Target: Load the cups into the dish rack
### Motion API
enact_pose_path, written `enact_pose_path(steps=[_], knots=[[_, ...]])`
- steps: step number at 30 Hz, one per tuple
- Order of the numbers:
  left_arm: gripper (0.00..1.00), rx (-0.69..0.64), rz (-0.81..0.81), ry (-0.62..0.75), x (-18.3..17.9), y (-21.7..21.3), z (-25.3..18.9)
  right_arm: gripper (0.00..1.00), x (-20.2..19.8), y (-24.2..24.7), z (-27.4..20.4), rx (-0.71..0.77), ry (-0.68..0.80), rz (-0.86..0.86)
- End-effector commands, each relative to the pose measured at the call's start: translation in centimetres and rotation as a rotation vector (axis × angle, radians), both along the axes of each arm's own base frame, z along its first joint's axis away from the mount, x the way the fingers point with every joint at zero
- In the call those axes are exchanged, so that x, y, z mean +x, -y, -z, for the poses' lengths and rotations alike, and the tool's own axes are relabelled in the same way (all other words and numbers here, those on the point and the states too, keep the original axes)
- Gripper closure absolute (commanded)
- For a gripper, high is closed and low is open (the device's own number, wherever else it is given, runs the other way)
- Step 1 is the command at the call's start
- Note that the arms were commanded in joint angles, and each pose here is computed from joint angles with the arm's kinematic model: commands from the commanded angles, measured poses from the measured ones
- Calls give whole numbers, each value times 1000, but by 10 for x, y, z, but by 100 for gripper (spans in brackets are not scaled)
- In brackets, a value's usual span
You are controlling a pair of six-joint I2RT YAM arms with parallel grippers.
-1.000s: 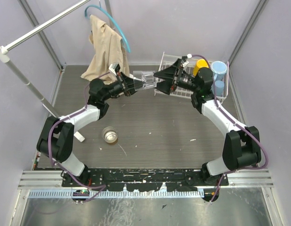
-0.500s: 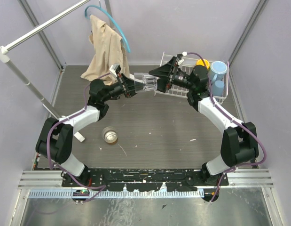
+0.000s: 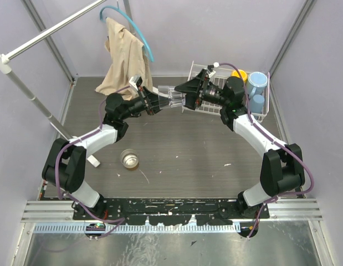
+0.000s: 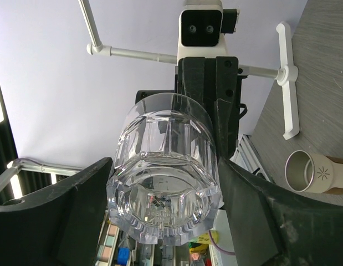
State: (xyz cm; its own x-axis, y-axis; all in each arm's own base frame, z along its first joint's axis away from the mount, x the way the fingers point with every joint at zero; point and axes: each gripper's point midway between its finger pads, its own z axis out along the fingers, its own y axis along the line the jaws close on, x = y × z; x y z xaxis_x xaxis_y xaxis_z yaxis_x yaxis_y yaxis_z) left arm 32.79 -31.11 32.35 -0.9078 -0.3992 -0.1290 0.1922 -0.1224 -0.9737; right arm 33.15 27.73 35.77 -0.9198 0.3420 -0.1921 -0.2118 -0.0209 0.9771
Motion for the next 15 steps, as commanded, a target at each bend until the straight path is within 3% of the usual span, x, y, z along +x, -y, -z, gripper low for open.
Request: enact_pose_path(steps=[1,4,6,13,15], knots=[[100,-25,-16,68,2,-1,-19,28,-9,-1,-15,10,78,-22],[100,-21,-22,65,5,-2,-16,53,-10,-1,-13,8,69,-27],[99,-15,-28,57,7,-3,-14,64,-10,0,-13,3,68,-26],[54,60,-72,43,13,-8,-2,76,-8,3,-17,-1,73,-11],[48,90,-89,43,14,-11,2,78,-4,8,-19,-1,70,8]])
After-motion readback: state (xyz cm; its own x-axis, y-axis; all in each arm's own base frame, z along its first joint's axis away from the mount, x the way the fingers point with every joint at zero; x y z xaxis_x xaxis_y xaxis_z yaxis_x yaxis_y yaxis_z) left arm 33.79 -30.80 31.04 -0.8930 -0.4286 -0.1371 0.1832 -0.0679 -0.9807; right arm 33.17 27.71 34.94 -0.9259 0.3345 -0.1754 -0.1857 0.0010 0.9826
